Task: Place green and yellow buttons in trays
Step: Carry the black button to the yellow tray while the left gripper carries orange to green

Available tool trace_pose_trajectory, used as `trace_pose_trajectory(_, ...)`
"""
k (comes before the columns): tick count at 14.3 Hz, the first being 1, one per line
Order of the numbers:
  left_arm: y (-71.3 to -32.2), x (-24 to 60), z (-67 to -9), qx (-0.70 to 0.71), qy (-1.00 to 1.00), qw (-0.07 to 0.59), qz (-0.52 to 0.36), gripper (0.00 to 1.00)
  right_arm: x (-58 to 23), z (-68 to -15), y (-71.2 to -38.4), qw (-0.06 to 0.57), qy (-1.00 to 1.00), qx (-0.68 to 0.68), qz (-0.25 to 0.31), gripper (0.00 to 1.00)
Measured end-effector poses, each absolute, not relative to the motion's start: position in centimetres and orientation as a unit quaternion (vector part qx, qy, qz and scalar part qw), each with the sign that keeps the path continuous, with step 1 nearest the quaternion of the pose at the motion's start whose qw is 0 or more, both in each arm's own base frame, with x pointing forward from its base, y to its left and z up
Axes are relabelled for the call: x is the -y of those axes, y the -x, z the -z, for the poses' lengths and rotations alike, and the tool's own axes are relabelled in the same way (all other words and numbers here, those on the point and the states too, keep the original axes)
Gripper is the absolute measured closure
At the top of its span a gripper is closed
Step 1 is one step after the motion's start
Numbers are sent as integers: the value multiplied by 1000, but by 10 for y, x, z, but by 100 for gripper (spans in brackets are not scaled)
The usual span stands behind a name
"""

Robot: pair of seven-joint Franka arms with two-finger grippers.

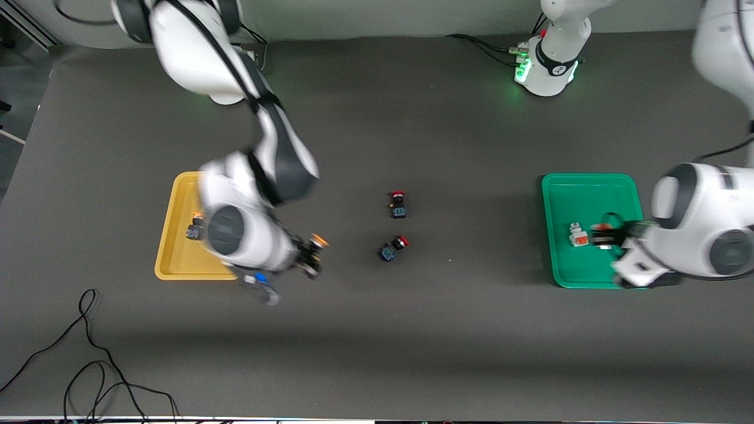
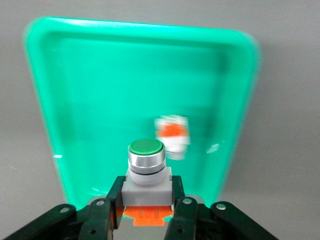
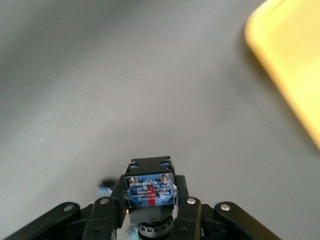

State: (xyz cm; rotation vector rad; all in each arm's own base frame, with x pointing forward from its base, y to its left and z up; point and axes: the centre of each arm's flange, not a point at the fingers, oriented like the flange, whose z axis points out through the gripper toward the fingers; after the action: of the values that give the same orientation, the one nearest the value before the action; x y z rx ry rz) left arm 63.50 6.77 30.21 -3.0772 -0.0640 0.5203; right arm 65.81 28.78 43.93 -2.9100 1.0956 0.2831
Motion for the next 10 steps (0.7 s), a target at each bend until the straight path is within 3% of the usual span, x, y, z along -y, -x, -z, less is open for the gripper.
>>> trace_pose_trajectory(3, -622, -116, -252, -3, 991, 18, -132, 59, -206, -518, -629, -2, 951, -284, -125, 59)
trace_pose_trajectory(5, -611, -112, -212, -19, 994, 16, -109, 59, -157, -523, -607, -9, 959, -244, -145, 59)
trace_pose_trajectory(8, -602, -106, -186, -31, 994, 11, -107, 58, -110, -457, -588, -7, 968, -192, -163, 59)
trace_pose_trajectory(10, -604, -107, -194, -41, 993, 15, -111, 42, -94, -381, -582, -10, 976, -161, -148, 59)
